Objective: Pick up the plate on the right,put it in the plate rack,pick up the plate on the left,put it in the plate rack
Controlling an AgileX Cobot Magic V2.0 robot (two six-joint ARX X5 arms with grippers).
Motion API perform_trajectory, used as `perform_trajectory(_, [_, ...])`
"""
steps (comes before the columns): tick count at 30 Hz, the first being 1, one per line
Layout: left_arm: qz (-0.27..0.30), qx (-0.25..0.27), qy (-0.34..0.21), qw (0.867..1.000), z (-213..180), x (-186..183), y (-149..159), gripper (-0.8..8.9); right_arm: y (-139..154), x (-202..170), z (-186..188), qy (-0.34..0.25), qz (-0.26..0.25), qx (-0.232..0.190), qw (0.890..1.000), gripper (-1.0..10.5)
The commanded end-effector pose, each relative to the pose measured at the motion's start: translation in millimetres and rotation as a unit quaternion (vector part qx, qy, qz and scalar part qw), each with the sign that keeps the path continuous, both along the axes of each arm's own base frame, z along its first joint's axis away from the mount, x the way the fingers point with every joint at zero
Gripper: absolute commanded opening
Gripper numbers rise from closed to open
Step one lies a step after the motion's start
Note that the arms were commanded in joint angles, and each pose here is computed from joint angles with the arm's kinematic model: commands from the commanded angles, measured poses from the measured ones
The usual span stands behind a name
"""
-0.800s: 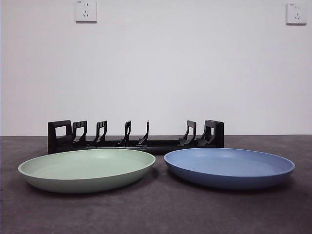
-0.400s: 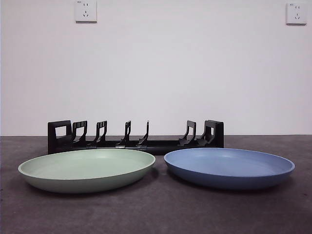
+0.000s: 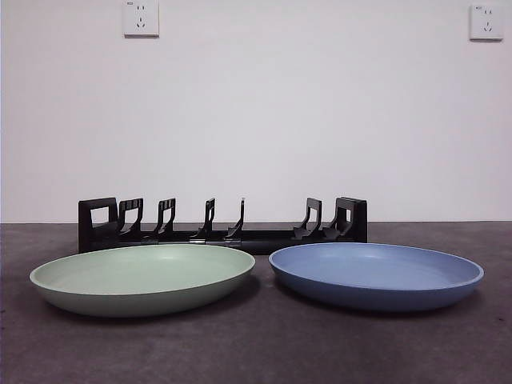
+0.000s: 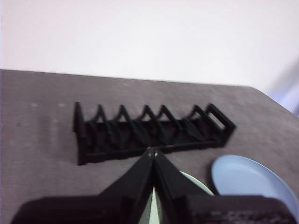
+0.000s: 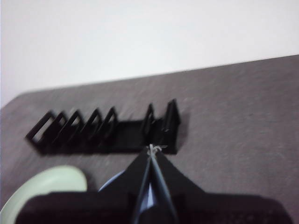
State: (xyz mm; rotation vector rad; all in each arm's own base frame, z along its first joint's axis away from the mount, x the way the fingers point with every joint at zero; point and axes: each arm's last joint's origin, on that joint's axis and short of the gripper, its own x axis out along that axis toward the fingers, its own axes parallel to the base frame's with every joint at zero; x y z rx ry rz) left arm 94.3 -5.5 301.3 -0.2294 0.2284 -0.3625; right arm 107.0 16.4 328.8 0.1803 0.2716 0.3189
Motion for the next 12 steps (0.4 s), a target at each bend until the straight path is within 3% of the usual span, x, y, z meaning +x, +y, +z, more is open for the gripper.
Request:
perform_trajectory(1, [-0.03, 0.021, 0.004, 0.999, 17.8, -1.5, -1.3, -0.08, 1.5, 1.8, 17.1, 0.013, 0.034, -0.038, 0.999, -0.1])
perform_trajectory(12, [-0.122, 0.08, 0.057, 0.988, 60.1, -12.4, -9.2, -0.08, 2.9, 1.6, 50.8, 0.098, 0.092, -0.106, 0.985, -0.1])
